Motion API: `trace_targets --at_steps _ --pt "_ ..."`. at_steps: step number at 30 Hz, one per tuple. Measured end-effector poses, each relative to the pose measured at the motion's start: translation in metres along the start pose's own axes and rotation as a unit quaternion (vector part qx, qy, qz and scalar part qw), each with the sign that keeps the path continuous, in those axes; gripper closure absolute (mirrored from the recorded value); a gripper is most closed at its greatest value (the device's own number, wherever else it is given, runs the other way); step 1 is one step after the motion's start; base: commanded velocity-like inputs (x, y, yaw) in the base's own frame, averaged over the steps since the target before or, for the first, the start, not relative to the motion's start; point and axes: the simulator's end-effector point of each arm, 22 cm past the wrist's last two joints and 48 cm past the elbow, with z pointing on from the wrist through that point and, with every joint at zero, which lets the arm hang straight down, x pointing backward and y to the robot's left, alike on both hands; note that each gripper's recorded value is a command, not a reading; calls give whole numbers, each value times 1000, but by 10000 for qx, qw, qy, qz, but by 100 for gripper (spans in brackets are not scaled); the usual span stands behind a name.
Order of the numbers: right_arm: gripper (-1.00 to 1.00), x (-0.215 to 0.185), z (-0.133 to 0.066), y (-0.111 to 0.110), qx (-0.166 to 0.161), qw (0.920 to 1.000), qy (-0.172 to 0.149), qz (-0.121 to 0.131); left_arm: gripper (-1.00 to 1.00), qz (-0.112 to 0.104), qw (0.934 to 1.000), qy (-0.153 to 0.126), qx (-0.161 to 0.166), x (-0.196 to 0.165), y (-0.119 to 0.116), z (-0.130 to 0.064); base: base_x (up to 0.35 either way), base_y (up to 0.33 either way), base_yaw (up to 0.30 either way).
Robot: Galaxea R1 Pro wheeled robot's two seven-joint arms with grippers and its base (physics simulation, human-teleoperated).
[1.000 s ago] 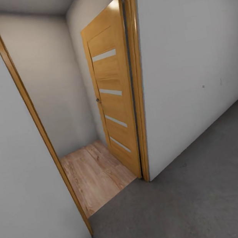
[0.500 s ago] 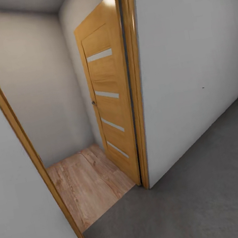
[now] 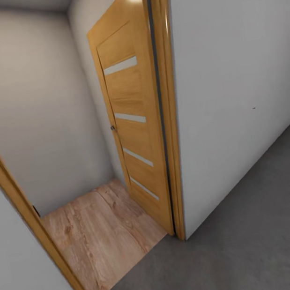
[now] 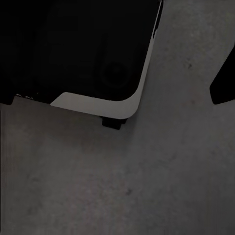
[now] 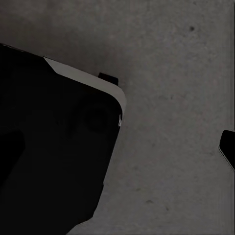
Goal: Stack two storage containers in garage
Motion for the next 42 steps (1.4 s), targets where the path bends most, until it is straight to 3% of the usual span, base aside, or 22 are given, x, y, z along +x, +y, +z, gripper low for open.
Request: trace_targets --at_steps 42 --pt "-100 0 0 -1 -2 10000 -5 -54 -100 -4 10000 4 0 0 0 0 309 0 0"
